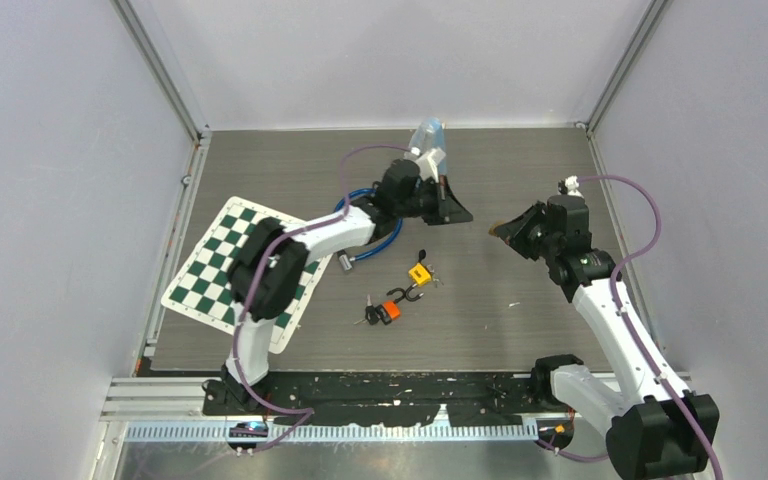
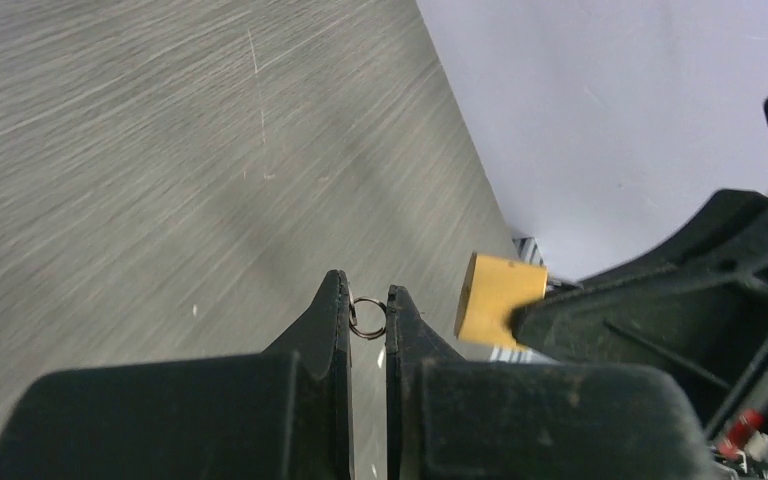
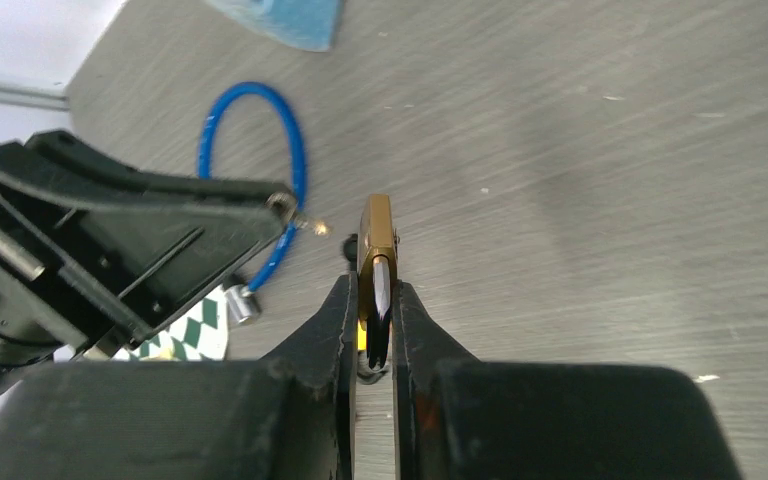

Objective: Lock with the key
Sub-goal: Place the key at the center of the board, then place the lock at the center of the board, then pick up the lock from the center of the board, then lock the lock.

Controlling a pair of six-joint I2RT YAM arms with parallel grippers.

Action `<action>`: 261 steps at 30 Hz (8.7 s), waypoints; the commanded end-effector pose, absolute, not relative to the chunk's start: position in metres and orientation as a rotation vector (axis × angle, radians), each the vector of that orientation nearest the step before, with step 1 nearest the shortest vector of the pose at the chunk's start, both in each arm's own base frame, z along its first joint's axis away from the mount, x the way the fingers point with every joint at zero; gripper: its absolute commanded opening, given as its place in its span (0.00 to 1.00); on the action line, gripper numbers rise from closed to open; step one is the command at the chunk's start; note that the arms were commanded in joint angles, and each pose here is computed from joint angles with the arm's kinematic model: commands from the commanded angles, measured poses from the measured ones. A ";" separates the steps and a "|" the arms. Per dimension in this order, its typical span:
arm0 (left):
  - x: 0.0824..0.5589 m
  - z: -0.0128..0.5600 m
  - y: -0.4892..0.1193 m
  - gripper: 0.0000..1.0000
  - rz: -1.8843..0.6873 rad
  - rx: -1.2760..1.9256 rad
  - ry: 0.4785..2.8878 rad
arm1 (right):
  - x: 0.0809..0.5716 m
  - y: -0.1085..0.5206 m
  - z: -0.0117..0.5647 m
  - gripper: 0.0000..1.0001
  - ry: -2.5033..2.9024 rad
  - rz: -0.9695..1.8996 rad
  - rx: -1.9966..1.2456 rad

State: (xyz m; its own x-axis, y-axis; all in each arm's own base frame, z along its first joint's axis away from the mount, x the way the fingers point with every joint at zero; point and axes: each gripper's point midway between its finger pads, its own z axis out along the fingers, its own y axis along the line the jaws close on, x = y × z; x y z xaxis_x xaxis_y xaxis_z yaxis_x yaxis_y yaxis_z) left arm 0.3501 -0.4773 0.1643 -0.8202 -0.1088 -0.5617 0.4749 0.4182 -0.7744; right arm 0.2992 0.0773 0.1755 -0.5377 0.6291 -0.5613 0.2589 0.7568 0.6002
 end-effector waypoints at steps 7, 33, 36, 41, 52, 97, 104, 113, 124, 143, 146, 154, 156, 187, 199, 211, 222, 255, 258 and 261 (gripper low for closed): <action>0.373 0.104 -0.528 0.01 -1.214 0.174 2.217 | 0.337 0.043 0.128 0.05 2.160 0.558 0.772; 0.368 0.113 -0.500 0.72 -1.070 0.173 2.412 | 0.373 0.037 0.048 0.21 2.156 0.689 1.037; 0.363 0.132 -0.488 0.73 -1.044 0.234 2.364 | 0.361 0.033 0.037 0.36 2.184 0.638 1.098; 0.358 0.175 -0.452 0.81 -0.920 0.312 2.237 | 0.342 0.013 0.031 0.62 2.219 0.452 1.180; 0.348 0.223 -0.326 1.00 -0.472 0.468 2.124 | 0.307 -0.011 0.090 0.73 2.167 0.217 0.958; 0.260 0.189 -0.122 0.97 -0.342 0.109 2.032 | 0.280 0.241 0.032 0.72 2.551 0.027 0.885; 0.259 0.185 -0.122 0.97 -0.339 0.110 2.047 | 0.287 0.244 0.027 0.63 2.556 -0.028 0.850; 0.258 0.193 -0.116 0.98 -0.337 0.084 2.032 | 0.301 0.244 0.041 0.21 2.521 0.014 0.656; 0.254 0.247 -0.116 0.99 -0.411 0.116 2.042 | 0.317 0.282 0.157 0.07 2.219 0.387 -0.310; 0.206 0.364 -0.205 0.92 -1.135 0.454 1.891 | 0.253 0.308 0.327 0.06 1.281 0.462 -1.339; 0.204 0.376 -0.223 0.86 -1.314 0.484 1.850 | 0.249 0.314 0.338 0.06 1.198 0.449 -1.379; 0.215 0.355 -0.246 0.85 -1.380 0.473 1.920 | 0.252 0.326 0.356 0.05 1.053 0.374 -1.452; 0.219 0.348 -0.249 0.84 -1.376 0.452 1.953 | 0.252 0.328 0.357 0.05 1.040 0.367 -1.466; 0.215 0.331 -0.281 0.78 -1.580 0.699 1.853 | 0.253 0.335 0.334 0.05 1.078 0.363 -1.537; 0.236 0.314 -0.273 0.46 -1.335 0.583 2.051 | 0.270 0.343 0.324 0.05 1.131 0.282 -1.509; 0.234 0.302 -0.272 0.17 -1.320 0.581 2.112 | 0.276 0.346 0.326 0.05 1.162 0.284 -1.472; 0.249 0.315 -0.270 0.00 -1.267 0.573 2.075 | 0.270 0.337 0.310 0.65 1.218 0.311 -1.429; 0.198 0.473 -0.242 0.00 -1.537 0.703 1.594 | 0.219 0.290 0.434 0.88 0.990 0.776 -1.100; 0.186 0.489 -0.243 0.00 -1.611 0.739 1.541 | 0.217 0.290 0.444 0.87 0.899 0.716 -1.144; 0.183 0.496 -0.243 0.00 -1.646 0.727 1.537 | 0.216 0.290 0.455 0.86 0.816 0.668 -1.155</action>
